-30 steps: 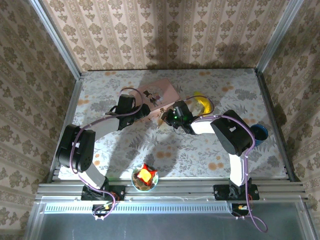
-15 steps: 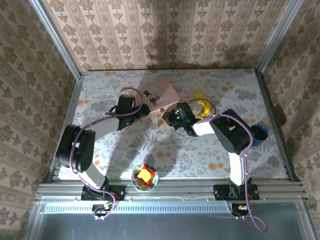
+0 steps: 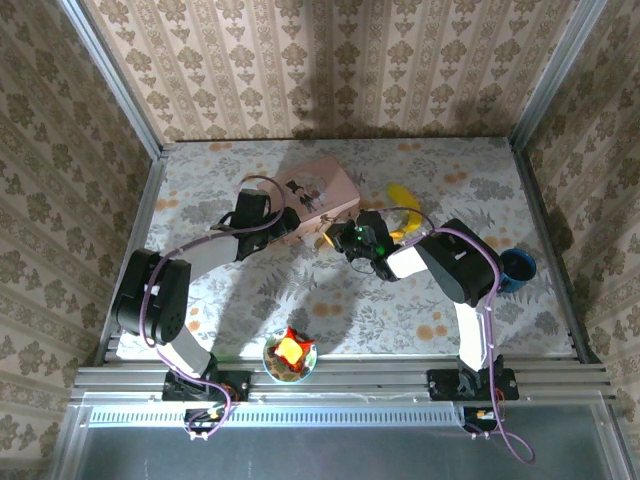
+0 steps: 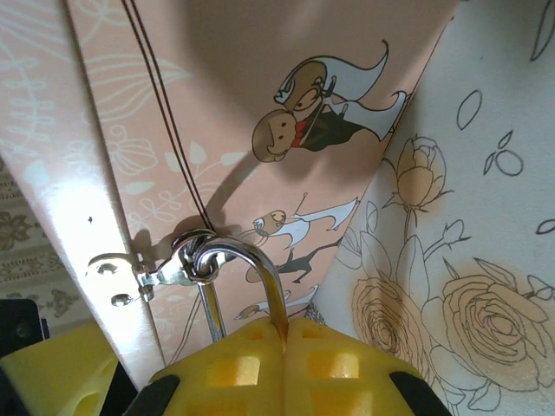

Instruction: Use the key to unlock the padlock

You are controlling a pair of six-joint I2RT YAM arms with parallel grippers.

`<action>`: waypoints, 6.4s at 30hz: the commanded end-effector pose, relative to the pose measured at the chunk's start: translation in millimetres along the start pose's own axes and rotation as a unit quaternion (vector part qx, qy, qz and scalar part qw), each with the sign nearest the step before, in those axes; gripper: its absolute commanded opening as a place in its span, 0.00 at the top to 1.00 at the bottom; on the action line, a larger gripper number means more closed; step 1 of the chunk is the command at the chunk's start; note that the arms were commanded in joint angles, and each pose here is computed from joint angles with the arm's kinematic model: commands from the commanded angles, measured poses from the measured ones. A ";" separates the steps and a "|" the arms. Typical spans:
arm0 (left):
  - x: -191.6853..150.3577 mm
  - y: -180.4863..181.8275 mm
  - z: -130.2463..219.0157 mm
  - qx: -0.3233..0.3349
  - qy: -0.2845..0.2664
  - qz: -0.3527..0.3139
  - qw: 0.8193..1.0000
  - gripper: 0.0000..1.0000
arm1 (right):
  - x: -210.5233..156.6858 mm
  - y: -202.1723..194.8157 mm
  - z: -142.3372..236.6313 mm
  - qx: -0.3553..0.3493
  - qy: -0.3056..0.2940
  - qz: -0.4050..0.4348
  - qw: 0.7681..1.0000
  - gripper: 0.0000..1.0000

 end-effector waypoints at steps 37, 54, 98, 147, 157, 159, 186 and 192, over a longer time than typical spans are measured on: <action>-49.4 67.9 -15.9 0.100 0.075 0.041 0.991 0.25 | 76.8 10.3 43.1 -0.045 -0.189 0.014 0.981 1.00; -5.9 115.7 4.4 0.126 0.020 0.095 0.987 0.46 | 36.9 23.4 150.3 -0.211 -0.088 0.224 0.947 1.00; 131.3 12.4 -72.6 -0.033 0.049 -0.159 0.986 0.12 | 15.2 -41.2 213.1 -0.395 -0.006 0.293 0.870 1.00; 114.2 13.4 23.6 -0.032 -0.033 -0.032 0.998 0.00 | 1.5 -82.2 120.0 -0.345 0.173 0.252 0.888 1.00; 111.5 27.7 51.4 -0.004 -0.060 -0.027 0.998 0.00 | 14.0 -89.1 135.4 -0.387 0.152 0.267 0.869 0.66; 112.2 27.6 61.2 -0.003 -0.069 -0.027 0.997 0.00 | 13.9 -80.1 135.2 -0.376 0.150 0.272 0.873 0.56; 69.3 100.6 187.4 0.127 -0.332 -0.105 0.929 0.00 | 108.2 42.2 248.9 -0.308 -0.228 0.503 0.775 0.16; 62.6 111.6 182.6 0.134 -0.362 -0.137 0.912 0.00 | 121.8 36.8 262.8 -0.299 -0.299 0.498 0.757 0.00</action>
Point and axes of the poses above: each hand's point on the last joint's axis, 136 mm out from that joint toward the fingers, its own z axis back along the fingers, its own y axis along the line the jaws close on, x = y × z, the point moved 1 cm from there along z, back along the fingers
